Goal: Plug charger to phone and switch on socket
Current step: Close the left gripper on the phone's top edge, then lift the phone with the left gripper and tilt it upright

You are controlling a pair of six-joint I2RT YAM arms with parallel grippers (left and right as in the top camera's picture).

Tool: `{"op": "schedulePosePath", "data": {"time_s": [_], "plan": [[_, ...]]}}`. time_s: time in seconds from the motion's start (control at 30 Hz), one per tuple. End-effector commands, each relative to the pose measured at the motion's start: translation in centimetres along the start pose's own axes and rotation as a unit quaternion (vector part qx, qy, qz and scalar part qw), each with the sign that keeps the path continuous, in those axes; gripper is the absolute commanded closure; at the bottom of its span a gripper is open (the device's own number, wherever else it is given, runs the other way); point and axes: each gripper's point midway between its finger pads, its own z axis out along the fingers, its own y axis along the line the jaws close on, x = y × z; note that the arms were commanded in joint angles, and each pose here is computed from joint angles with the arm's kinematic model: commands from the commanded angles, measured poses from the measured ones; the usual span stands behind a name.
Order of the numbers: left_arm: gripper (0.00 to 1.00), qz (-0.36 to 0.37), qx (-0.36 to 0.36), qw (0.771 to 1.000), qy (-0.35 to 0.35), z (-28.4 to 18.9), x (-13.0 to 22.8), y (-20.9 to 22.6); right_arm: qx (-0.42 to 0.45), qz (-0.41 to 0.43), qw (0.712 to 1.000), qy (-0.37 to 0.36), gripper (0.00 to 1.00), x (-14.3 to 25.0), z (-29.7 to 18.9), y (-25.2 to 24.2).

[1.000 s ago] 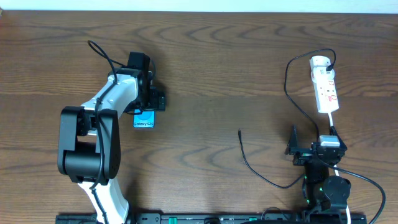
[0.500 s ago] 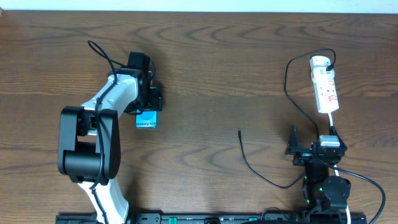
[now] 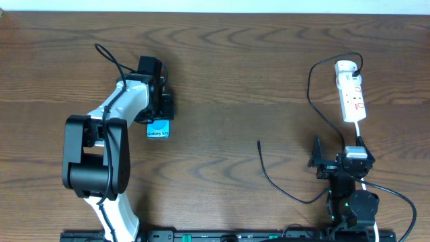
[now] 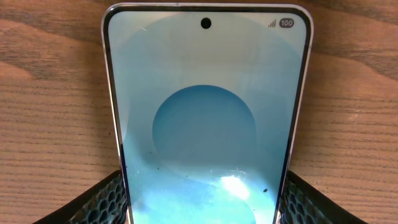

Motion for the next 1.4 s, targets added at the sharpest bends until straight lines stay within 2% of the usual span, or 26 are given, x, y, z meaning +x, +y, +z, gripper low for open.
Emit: {"op": "schedulePosePath", "data": {"time_s": [0.0, 0.23, 0.63, 1.07, 1.37], "plan": [[0.47, -0.003, -0.011, 1.0, 0.019, 0.9, 1.3, 0.5, 0.004, 0.008, 1.0, 0.0, 0.01, 0.1, 0.0, -0.2], [0.55, -0.003, -0.011, 1.0, 0.019, 0.9, 1.3, 0.5, 0.004, 0.008, 1.0, 0.0, 0.01, 0.1, 0.0, -0.2], [0.92, -0.003, -0.011, 1.0, 0.019, 0.9, 1.3, 0.5, 0.004, 0.008, 1.0, 0.0, 0.01, 0.1, 0.0, -0.2], [0.93, -0.004, -0.004, 1.0, 0.024, 0.9, 1.4, 0.3, 0.004, 0.008, 1.0, 0.0, 0.01, 0.1, 0.0, -0.2], [0.93, -0.004, 0.003, 1.0, -0.013, -2.7, -0.9, -0.1, 0.004, 0.008, 1.0, 0.0, 0.01, 0.1, 0.0, -0.2]]}}
